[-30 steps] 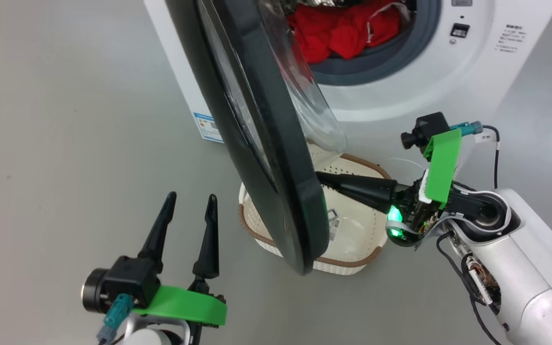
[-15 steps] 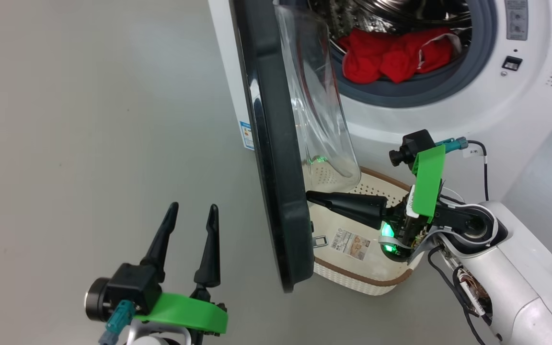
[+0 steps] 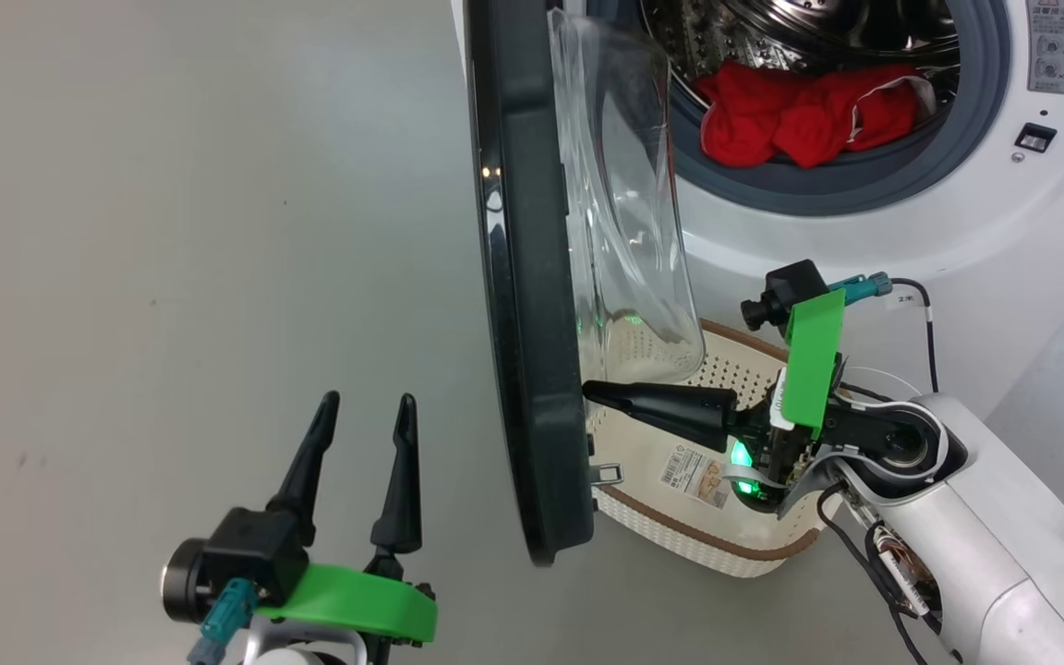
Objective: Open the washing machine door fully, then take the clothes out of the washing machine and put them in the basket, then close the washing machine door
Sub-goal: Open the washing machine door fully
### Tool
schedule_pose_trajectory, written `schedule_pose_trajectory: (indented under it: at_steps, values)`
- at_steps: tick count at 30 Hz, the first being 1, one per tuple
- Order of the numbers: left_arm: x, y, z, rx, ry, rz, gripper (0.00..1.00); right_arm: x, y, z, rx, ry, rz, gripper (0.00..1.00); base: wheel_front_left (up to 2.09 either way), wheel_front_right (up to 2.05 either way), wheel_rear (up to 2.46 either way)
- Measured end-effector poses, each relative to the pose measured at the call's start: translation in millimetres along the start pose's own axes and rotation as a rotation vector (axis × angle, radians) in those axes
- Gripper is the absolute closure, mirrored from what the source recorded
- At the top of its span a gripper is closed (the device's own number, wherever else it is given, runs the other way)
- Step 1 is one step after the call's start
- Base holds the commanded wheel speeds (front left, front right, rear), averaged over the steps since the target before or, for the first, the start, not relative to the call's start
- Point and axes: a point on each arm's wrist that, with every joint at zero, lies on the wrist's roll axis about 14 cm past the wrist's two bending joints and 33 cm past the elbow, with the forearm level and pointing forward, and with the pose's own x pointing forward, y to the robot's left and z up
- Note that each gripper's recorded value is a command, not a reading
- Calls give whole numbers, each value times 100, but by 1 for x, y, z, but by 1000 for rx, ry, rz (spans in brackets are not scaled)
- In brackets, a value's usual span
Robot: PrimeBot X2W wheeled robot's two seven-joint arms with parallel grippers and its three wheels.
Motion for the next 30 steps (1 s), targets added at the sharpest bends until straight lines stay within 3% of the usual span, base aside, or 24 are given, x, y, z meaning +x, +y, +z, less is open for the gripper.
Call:
schedule_pose_trajectory:
  at_steps: [5,6,7,8,9,13,17,23,30]
  values:
    - [0,-1,0,-6,-2,-4,0,-4,0,3,-28,-40,-21,100,0,0,0]
    - [-1,-1,-1,-8,1,-3,0,-6,-3,4,-44,-58,-39,88,0,0,0]
    - [-3,0,-3,-9,8,0,0,-7,-5,5,-53,-75,-53,57,0,0,0]
    - [-5,1,-6,-10,18,2,0,-10,-7,5,-55,-93,-60,11,0,0,0]
    - [-6,1,-9,-10,25,3,0,-12,-8,5,-55,-109,-63,0,0,0,0]
    - [-5,-1,-7,-17,18,-5,0,-24,-12,15,-109,-216,-101,0,0,0,0]
    - [-6,0,-4,-25,10,-3,0,-47,-10,39,-349,-383,-224,0,0,0,0]
    - [-8,1,-2,-34,0,-1,0,-64,-20,37,-583,-534,-332,0,0,0,0]
    - [-13,-3,2,-30,-15,-27,0,-106,-24,60,-940,-714,-493,0,0,0,0]
